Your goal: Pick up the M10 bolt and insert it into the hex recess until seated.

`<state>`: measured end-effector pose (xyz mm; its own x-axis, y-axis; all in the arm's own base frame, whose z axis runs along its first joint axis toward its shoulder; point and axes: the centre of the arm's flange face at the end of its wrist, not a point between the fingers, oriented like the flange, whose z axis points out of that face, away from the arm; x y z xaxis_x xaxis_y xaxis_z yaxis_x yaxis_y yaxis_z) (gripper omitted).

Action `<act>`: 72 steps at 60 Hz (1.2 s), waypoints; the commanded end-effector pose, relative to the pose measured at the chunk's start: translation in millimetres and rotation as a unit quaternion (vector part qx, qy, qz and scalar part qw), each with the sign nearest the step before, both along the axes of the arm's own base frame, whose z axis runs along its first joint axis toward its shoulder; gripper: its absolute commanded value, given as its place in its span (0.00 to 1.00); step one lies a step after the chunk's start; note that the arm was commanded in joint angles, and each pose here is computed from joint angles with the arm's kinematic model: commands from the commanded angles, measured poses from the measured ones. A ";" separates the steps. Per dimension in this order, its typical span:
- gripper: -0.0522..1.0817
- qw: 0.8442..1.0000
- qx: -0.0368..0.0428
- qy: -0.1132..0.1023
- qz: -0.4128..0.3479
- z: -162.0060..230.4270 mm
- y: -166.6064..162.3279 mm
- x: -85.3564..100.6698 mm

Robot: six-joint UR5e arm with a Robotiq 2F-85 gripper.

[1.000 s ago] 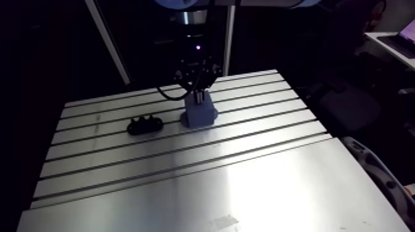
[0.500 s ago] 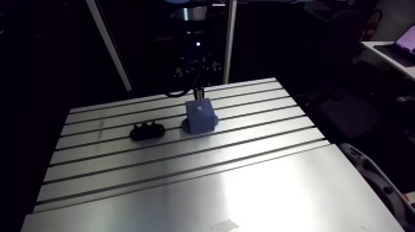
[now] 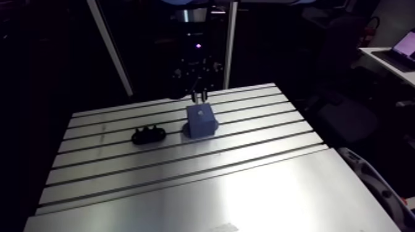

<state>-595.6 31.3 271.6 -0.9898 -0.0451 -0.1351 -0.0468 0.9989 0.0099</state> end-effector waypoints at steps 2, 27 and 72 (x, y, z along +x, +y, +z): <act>0.05 1.000 0.004 0.013 0.002 17.4 -2.8 2.1; 0.05 1.000 0.007 0.005 -0.026 155.2 -22.5 -3.0; 0.05 0.998 0.014 0.050 -0.030 248.7 -81.7 30.4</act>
